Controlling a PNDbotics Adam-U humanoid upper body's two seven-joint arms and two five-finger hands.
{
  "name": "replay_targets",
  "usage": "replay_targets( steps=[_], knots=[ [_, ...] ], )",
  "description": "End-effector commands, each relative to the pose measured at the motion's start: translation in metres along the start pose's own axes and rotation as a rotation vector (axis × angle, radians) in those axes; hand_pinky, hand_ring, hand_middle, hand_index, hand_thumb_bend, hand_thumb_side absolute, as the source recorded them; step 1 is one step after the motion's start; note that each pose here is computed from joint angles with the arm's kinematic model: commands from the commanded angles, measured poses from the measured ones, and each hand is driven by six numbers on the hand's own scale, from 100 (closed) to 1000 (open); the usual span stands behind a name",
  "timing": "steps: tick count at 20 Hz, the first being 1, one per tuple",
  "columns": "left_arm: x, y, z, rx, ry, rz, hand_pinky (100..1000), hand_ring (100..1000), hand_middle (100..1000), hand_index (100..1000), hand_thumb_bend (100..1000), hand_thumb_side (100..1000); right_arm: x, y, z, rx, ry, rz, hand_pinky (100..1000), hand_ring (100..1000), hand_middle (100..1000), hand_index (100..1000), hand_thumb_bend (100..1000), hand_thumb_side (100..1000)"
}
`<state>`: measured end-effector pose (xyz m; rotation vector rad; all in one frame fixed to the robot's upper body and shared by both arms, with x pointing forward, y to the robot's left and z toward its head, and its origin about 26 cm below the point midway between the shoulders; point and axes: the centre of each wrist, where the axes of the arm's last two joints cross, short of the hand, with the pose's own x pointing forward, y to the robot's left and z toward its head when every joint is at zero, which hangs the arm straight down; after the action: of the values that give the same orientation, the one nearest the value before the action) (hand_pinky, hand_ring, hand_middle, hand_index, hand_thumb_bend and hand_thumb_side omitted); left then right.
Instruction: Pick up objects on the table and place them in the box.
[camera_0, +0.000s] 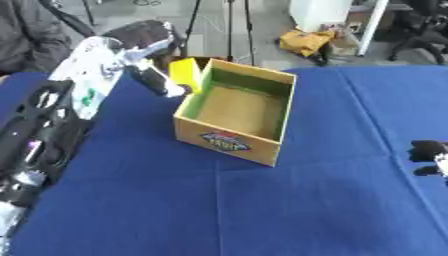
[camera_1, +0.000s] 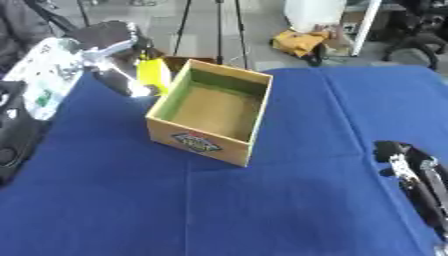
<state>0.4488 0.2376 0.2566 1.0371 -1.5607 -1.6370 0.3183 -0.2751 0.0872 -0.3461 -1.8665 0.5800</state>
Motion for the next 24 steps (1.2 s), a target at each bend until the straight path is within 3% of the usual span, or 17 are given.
replay_targets(
  steps=[1,4,11,15,19,23,24],
  knots=[
    [0.013,0.005,-0.019,0.032,-0.007,-0.005,438,366,298,501,425,377,0.005,-0.005,-0.004,-0.003,-0.023,0.004,615,721,661,784,100,981],
    [0.023,-0.009,-0.035,0.027,-0.006,0.012,438,365,297,501,426,377,0.004,-0.006,-0.004,-0.005,-0.02,0.006,615,721,661,784,100,981],
    [0.025,-0.041,-0.052,0.014,0.021,-0.005,447,370,305,510,432,384,0.006,-0.004,-0.006,0.005,-0.028,0.002,615,720,660,784,100,981],
    [0.026,-0.049,-0.057,0.039,0.054,-0.026,456,379,314,515,440,384,0.007,-0.002,-0.007,0.012,-0.032,-0.001,615,720,660,784,100,982],
    [0.028,-0.058,-0.059,0.07,0.082,-0.046,519,439,383,575,452,407,0.008,-0.001,-0.008,0.017,-0.038,-0.003,615,720,660,784,100,983],
    [0.028,-0.072,-0.06,0.054,0.085,-0.065,646,577,556,744,618,529,0.009,-0.001,-0.009,0.018,-0.041,-0.004,614,720,659,784,100,983],
    [0.027,-0.075,-0.06,0.044,0.084,-0.07,677,621,606,774,707,582,0.009,-0.001,-0.009,0.018,-0.041,-0.005,614,720,659,784,100,983]
  ],
)
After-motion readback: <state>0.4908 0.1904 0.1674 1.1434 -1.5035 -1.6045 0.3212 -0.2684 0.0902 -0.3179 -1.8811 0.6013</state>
